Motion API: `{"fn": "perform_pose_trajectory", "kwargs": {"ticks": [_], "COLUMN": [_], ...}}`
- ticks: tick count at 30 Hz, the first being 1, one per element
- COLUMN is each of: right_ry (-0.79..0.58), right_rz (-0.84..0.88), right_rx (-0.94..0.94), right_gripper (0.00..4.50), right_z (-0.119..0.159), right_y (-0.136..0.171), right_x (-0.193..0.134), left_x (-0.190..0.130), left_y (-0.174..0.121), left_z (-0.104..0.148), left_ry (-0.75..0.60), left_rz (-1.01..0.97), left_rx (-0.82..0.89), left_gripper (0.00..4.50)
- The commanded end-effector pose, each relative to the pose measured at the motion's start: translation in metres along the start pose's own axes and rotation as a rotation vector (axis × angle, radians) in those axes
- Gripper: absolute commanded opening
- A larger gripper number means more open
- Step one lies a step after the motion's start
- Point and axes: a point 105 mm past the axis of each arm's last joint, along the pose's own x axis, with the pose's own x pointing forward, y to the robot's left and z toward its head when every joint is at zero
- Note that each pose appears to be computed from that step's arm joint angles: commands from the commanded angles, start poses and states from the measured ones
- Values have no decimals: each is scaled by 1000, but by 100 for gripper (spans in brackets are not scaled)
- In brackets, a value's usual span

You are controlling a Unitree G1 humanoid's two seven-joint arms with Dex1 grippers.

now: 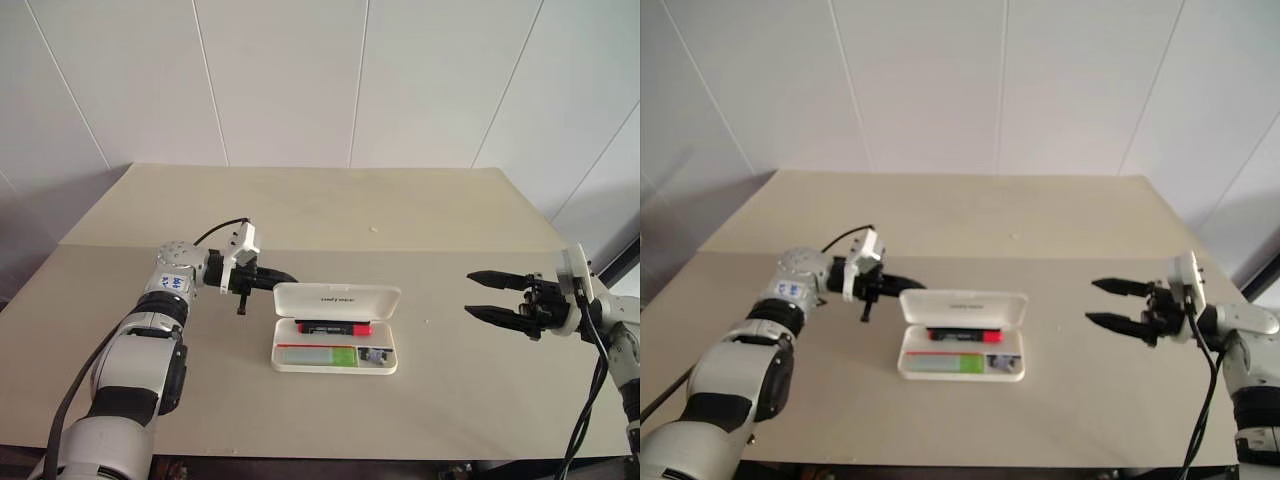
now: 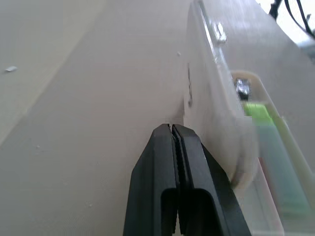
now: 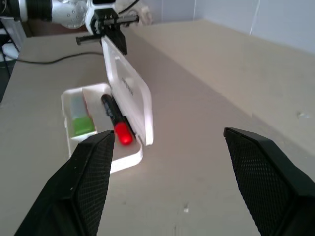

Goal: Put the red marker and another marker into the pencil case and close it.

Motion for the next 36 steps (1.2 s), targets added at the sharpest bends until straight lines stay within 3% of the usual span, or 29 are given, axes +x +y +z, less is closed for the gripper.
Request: {"fn": "perform_pose_trajectory", "kwargs": {"ticks": [1,9,13,36], "right_ry": [-42,-108,-237,-163], "right_rz": [87,166,169,194], "right_rx": [-48,-80,-90,-63], "right_gripper": [450,450,450,450], "right_z": [18,35,53,35], "right_y": [6,18,17,30], "right_x": [-4,1,3,5], "left_x": [-1,10,15,34], "left_y": [-15,-36,-43,-55], "left_z": [2,-6,-13,-39], "left_ry": [47,131,188,402], "left_rz": [-143,-271,-325,-504], "left_rx": [75,165,210,414], "left_gripper": [5,5,5,5]}}
